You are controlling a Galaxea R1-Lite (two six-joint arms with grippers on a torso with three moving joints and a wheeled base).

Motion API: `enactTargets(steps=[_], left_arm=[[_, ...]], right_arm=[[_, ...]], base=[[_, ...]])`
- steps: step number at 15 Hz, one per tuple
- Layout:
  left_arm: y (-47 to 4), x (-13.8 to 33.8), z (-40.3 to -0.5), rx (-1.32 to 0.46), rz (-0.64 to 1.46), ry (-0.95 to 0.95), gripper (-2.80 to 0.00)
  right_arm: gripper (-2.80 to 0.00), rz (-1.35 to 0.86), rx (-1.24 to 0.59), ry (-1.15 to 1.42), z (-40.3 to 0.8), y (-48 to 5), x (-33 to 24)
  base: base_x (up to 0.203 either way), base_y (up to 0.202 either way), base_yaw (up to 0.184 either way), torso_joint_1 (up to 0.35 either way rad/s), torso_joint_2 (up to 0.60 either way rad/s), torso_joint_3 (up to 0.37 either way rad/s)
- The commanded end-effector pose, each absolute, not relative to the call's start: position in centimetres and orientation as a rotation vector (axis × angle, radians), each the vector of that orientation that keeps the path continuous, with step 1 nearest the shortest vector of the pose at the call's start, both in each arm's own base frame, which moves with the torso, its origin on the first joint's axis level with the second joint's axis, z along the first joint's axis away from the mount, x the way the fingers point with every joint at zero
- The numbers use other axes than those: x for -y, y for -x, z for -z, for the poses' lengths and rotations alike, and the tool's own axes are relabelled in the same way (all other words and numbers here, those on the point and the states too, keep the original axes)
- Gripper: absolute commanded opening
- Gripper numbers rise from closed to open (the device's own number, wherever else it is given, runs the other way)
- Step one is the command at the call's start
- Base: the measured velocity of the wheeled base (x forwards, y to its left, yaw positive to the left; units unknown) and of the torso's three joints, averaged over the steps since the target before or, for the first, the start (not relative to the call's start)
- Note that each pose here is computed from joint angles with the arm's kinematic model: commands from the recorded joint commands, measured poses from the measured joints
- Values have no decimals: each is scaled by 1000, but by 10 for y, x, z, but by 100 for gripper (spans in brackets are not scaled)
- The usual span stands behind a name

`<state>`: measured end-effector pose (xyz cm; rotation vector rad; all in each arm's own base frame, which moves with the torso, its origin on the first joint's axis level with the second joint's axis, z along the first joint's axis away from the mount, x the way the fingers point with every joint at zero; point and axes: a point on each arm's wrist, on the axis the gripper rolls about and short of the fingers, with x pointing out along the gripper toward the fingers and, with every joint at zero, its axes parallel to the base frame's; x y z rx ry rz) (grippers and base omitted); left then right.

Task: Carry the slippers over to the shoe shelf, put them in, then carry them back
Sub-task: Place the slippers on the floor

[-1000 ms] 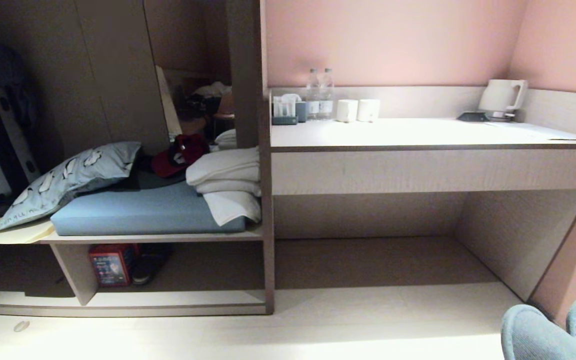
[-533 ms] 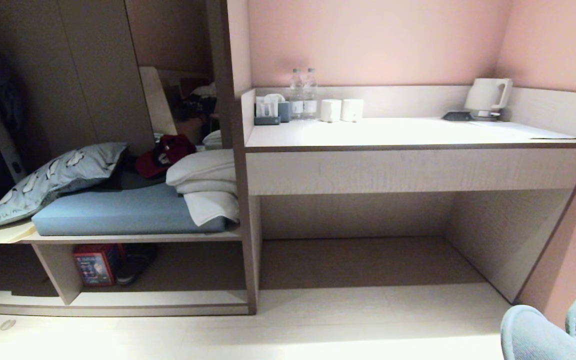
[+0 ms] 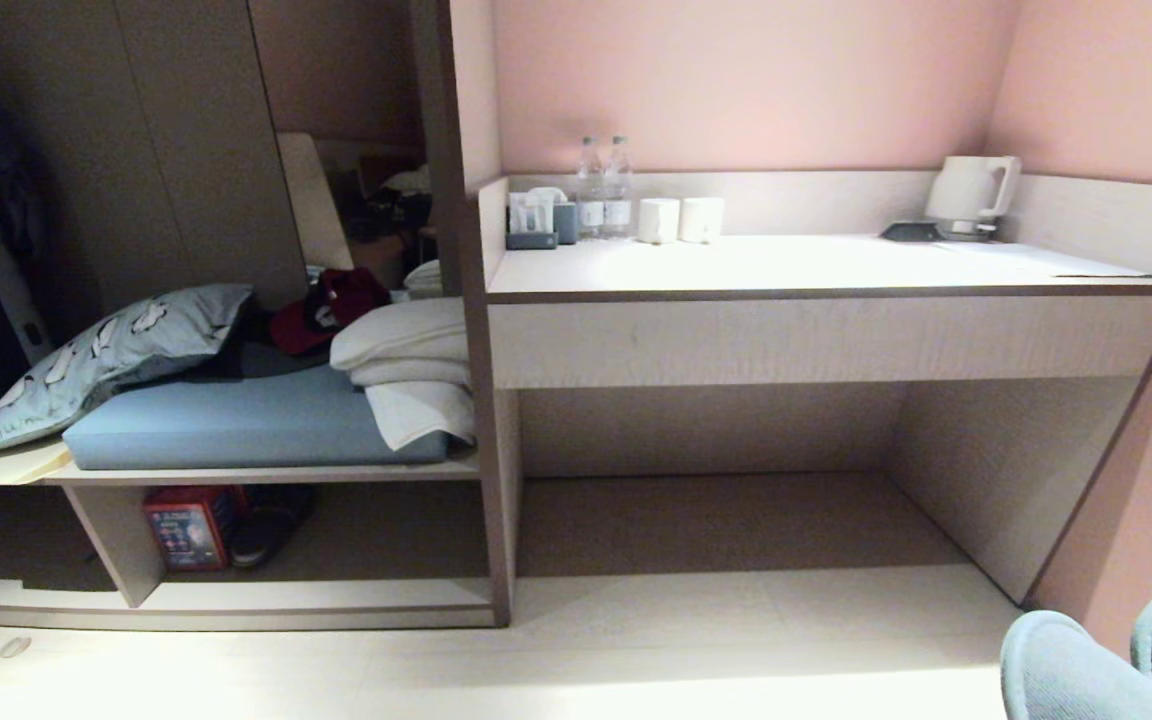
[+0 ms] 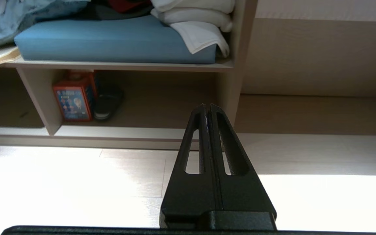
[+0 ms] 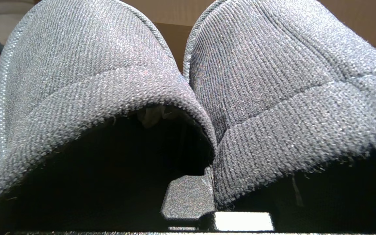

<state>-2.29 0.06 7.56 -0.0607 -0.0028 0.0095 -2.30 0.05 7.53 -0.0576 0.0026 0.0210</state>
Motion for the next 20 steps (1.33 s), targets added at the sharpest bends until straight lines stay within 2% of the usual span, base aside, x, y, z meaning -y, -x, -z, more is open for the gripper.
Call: enactTargets(steps=[1,7,20], left_arm=[[23,-1,-76,2,-9,61,-280],[23,-1,-76,2,-9,60,-280],[23,-1,-76,2,-11,60,-280]], right_arm=[[-280,-22,-2,58,-75,23,0],[-280,-22,-2,58,-75,23,0],[-280,-22,-2,58,-75,23,0]], base=[[0,0,0,0,0,0],[0,0,0,1,0,-17],[0,0,0,1,2,-190]])
